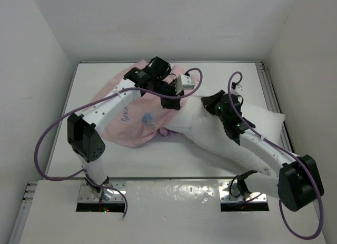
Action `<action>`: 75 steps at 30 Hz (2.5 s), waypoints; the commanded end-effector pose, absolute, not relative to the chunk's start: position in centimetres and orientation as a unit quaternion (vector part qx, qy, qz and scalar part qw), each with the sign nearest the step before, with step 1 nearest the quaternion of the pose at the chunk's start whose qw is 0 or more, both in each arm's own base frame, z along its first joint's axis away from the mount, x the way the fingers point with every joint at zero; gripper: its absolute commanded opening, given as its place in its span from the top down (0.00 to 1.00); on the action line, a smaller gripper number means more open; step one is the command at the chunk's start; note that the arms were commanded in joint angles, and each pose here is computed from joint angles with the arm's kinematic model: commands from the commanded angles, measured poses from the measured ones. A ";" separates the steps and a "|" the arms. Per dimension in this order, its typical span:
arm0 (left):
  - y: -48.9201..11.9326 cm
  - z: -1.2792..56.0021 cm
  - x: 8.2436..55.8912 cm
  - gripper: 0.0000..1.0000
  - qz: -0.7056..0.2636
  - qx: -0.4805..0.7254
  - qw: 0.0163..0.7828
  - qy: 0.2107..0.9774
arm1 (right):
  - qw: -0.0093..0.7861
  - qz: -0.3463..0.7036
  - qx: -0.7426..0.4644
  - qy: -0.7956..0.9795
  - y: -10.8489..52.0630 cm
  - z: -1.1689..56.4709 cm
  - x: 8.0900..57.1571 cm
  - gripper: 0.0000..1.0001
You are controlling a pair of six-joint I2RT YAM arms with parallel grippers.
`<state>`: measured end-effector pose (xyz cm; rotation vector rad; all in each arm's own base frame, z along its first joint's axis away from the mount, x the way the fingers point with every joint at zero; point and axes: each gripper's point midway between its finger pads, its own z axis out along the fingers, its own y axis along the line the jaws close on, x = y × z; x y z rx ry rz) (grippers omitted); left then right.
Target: Put the pillow into the pillowcase
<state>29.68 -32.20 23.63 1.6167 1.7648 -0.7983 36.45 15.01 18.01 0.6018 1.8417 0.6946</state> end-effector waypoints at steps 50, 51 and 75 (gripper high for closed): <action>-37.0 28.5 43.3 1.00 -0.233 0.436 0.459 0.738 | 0.511 0.311 -0.106 0.794 20.3 20.1 37.4 1.00; -37.6 29.6 42.5 1.00 -0.237 0.446 0.467 0.726 | 0.514 0.316 -0.103 0.791 21.0 19.9 36.6 1.00; -39.5 26.9 33.1 0.35 -0.286 0.576 0.391 0.658 | 0.575 0.211 0.362 0.703 8.2 19.5 40.9 1.00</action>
